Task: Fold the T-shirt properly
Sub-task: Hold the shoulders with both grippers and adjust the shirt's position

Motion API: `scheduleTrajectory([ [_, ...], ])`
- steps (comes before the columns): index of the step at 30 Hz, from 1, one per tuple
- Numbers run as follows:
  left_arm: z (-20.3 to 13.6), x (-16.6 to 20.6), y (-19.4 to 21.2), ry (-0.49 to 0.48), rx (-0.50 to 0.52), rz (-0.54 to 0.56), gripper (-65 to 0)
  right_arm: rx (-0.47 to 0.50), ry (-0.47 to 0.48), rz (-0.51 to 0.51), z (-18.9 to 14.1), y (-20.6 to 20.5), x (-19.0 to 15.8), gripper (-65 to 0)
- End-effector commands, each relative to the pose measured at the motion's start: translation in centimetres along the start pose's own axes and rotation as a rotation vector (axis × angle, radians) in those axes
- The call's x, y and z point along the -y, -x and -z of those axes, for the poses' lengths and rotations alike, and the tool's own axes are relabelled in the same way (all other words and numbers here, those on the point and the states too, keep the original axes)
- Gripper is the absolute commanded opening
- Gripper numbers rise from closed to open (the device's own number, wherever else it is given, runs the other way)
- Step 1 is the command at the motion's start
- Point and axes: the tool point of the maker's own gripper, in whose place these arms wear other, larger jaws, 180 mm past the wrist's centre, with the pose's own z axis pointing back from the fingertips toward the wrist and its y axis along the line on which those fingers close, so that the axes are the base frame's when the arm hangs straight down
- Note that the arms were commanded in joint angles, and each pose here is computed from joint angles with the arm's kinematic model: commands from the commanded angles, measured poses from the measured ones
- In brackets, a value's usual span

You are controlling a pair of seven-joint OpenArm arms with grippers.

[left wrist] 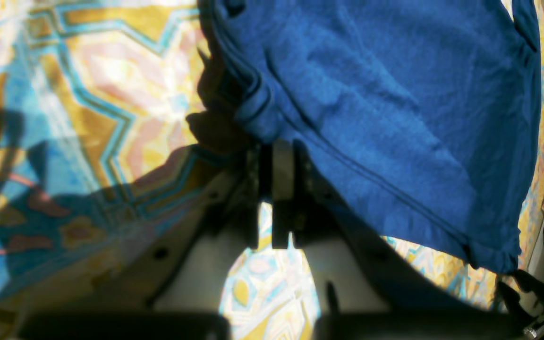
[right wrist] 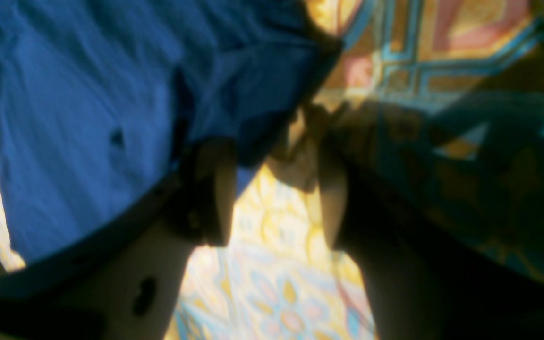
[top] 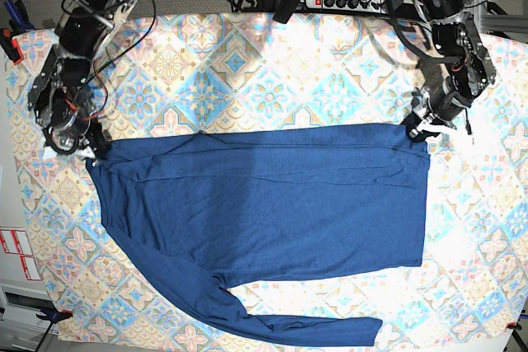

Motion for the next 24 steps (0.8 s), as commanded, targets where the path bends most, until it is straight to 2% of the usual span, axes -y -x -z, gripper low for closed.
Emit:
scheduleTrajectory([
  [1,-0.2,0.7,-1.7,0.021,0.043,0.016,-65.0,0.036,-0.026,-0.005,-0.1,-1.6,-1.1,-37.2],
  [10,-0.3,0.5,-1.6,0.017,0.04,0.016,-65.0,0.008,-0.036,0.04,1.6,-1.1,-2.0,-37.8],
  [13,-0.3,0.5,-1.5,0.016,0.039,0.016,-65.0,0.006,-0.036,0.041,1.6,-1.1,-2.0,-45.5],
  [17,-0.3,0.5,-1.5,0.017,0.039,0.017,-65.0,0.017,-0.033,0.046,1.4,-1.3,-1.7,-64.5],
  [24,-0.6,-0.2,-0.7,0.005,0.023,0.016,-65.0,0.053,0.013,0.004,-0.3,-1.9,1.1,-65.0],
])
